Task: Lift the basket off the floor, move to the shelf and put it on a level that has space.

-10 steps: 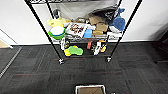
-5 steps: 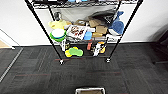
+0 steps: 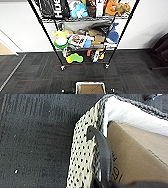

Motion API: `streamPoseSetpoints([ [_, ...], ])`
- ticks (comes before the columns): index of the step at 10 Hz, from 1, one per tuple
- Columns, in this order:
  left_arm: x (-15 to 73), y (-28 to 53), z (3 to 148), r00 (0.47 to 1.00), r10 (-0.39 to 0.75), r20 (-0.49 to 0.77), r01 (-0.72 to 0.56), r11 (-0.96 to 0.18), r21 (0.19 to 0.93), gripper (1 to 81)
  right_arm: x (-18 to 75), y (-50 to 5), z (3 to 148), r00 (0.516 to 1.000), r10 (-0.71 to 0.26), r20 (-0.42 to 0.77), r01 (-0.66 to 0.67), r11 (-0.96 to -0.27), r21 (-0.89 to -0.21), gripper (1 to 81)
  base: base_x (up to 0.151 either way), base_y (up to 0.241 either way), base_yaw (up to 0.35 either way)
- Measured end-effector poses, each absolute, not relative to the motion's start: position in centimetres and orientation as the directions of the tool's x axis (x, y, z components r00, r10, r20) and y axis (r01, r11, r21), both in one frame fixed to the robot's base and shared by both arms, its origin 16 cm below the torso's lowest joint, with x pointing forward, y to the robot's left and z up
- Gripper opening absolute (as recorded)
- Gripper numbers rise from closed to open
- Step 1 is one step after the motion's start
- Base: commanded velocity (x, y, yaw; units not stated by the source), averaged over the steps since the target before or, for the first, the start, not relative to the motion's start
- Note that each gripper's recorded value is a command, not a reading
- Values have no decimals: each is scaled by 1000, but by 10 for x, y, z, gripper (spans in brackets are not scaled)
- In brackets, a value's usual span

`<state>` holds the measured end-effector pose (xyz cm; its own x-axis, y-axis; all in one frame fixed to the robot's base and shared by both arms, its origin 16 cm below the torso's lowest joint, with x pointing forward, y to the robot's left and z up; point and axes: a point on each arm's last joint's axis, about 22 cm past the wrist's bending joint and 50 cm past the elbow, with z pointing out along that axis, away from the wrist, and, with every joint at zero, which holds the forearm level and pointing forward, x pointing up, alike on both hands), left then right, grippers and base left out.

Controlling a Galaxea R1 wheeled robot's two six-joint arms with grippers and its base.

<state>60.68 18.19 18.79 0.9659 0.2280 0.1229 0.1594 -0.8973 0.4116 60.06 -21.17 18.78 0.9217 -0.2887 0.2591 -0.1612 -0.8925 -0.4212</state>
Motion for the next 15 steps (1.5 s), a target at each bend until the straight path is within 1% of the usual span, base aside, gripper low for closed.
streamPoseSetpoints([
  [2,624,185,228,961,241,136,164,-892,420,10,619,-210,227,910,-303,284,-159,-886,-436,10,0,0,0],
  [4,623,193,262,963,251,95,188,-883,429,10,627,-209,262,905,-305,296,-149,-880,-451,10,0,0,0],
  [6,624,198,289,964,250,94,183,-875,449,10,624,-201,294,908,-312,279,-140,-856,-498,10,0,0,0],
  [9,608,196,325,970,237,53,176,-837,518,10,612,-200,338,917,-321,236,-136,-810,-570,10,0,0,0],
  [12,605,201,378,971,238,35,171,-787,592,10,590,-200,373,924,-337,183,-159,-769,-619,10,0,0,0],
  [15,584,228,423,966,259,5,199,-752,628,10,574,-189,413,930,-341,135,-167,-722,-672,10,0,0,0],
])
